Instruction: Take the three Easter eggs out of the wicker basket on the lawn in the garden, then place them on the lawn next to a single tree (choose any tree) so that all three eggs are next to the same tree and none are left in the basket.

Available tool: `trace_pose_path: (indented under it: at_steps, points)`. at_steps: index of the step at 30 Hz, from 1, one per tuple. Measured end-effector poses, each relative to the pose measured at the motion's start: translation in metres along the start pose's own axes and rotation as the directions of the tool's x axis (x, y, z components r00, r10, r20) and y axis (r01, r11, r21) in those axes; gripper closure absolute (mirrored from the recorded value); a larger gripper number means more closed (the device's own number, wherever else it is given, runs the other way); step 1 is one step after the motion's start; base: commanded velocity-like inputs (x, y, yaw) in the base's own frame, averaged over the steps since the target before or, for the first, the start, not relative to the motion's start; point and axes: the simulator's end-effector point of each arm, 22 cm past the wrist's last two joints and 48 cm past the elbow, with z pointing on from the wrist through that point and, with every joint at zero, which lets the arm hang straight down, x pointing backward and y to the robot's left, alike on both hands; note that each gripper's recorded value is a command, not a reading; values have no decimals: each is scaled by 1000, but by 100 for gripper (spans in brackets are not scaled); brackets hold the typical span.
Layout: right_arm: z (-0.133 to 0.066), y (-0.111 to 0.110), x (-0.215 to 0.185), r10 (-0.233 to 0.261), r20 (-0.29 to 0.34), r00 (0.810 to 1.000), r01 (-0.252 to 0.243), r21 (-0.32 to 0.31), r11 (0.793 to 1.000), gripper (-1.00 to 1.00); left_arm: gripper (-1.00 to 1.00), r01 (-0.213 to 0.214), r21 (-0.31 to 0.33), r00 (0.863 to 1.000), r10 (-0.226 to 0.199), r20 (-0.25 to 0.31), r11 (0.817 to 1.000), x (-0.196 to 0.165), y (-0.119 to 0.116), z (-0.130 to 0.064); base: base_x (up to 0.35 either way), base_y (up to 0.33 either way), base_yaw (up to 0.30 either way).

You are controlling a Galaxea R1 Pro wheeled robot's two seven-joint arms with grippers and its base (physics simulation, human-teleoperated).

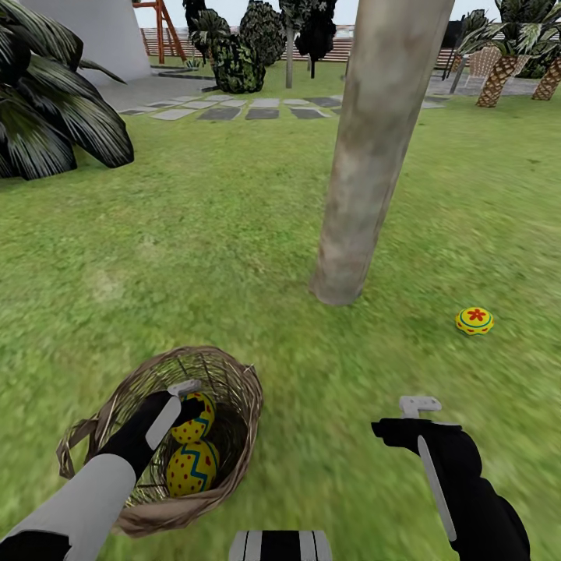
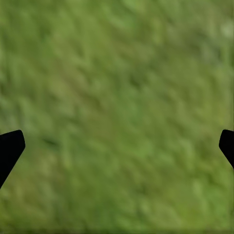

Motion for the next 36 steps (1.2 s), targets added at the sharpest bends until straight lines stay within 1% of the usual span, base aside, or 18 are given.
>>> trace_pose_path:
  at_steps: [4, 10, 18, 26, 28, 36]
  points:
    - [0, 0, 0, -1, 0, 1000, 1, 0, 1000, -100, -100, 0, 0, 1000, 0, 0, 1000, 0, 0, 0, 0, 0, 0]
    - [10, 1, 9, -3, -24, 1000, 3, 0, 1000, -100, -100, 1, -5, 1000, -1, -22, 1000, 10, 2, 11, 0, 0, 0]
    - [10, 1, 9, -3, -24, 1000, 3, 0, 1000, -100, -100, 3, -5, 1000, -3, -21, 1000, 10, 2, 11, 0, 0, 0]
    - [10, 1, 9, -3, -24, 1000, 3, 0, 1000, -100, -100, 8, -2, 1000, -8, -7, 1000, 7, 1, 12, 0, 0, 0]
    - [13, 1, 11, -3, -32, 999, 3, 0, 1000, -100, -100, 11, -1, 1000, -11, -11, 1000, 10, 1, 15, 0, 0, 0]
    - [13, 1, 11, -3, -32, 999, 3, 0, 1000, -100, -100, 8, -4, 1000, -8, -11, 1000, 10, 2, 15, 0, 0, 0]
